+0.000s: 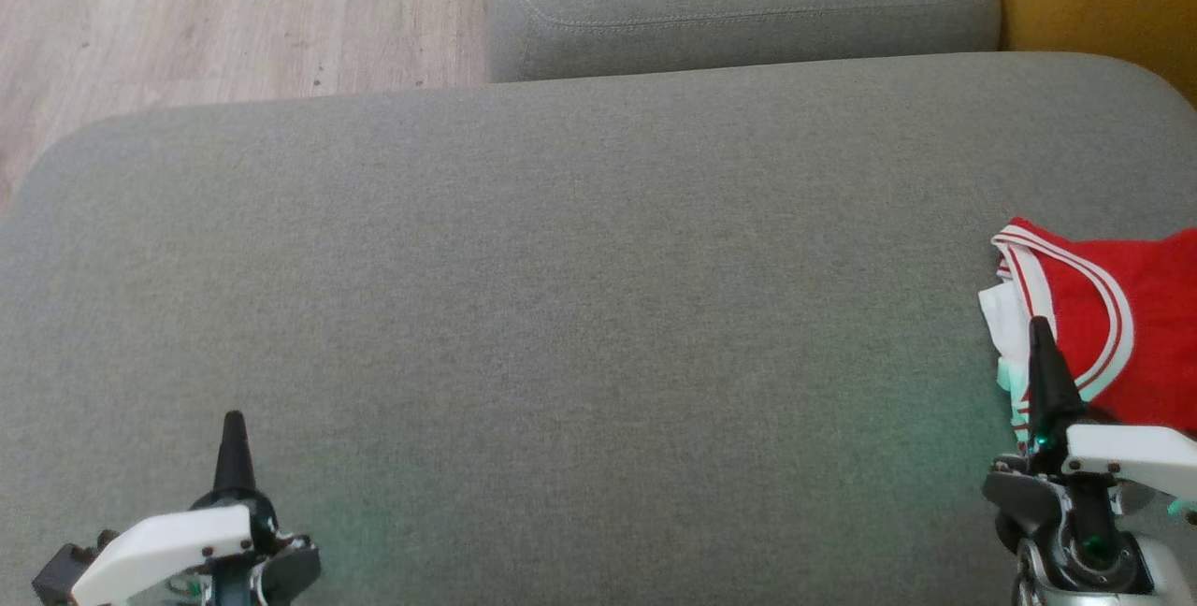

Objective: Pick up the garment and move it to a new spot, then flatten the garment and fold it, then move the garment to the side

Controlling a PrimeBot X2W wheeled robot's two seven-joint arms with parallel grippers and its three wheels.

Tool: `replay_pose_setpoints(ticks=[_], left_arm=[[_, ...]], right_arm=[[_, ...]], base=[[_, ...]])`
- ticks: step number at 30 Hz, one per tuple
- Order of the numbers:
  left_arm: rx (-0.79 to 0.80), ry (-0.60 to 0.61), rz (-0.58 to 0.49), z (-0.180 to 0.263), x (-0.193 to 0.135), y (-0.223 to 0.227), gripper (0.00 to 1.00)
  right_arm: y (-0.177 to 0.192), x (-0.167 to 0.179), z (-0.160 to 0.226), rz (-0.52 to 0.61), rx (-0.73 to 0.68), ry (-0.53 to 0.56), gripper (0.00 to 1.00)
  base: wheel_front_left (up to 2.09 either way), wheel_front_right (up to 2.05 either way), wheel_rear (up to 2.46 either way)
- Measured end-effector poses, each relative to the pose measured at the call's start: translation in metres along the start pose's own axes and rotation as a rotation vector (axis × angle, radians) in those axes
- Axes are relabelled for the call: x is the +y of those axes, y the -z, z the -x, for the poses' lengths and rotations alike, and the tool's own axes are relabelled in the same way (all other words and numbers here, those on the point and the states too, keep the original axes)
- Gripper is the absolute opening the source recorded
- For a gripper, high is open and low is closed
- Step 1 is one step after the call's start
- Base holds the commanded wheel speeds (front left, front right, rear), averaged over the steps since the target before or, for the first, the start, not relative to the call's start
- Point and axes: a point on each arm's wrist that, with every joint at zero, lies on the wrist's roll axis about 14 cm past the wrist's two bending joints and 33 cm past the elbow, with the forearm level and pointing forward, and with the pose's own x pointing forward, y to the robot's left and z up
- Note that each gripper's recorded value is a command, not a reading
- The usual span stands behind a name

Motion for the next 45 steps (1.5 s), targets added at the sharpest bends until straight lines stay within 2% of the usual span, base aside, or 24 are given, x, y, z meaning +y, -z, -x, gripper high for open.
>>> replay_pose_setpoints(ticks=[14,45], left_arm=[[0.017,0.071,0.15,-0.005,-0.019,0.0,0.0],[0.017,0.073,0.151,-0.006,-0.019,0.0,0.0]], right_arm=[[-0.009,0.012,0.0,-0.153,-0.014,-0.046,0.0],[-0.009,0.012,0.0,-0.154,-0.015,-0.047,0.0]], base=[[0.0,0.0,0.0],[0.0,0.0,0.0]])
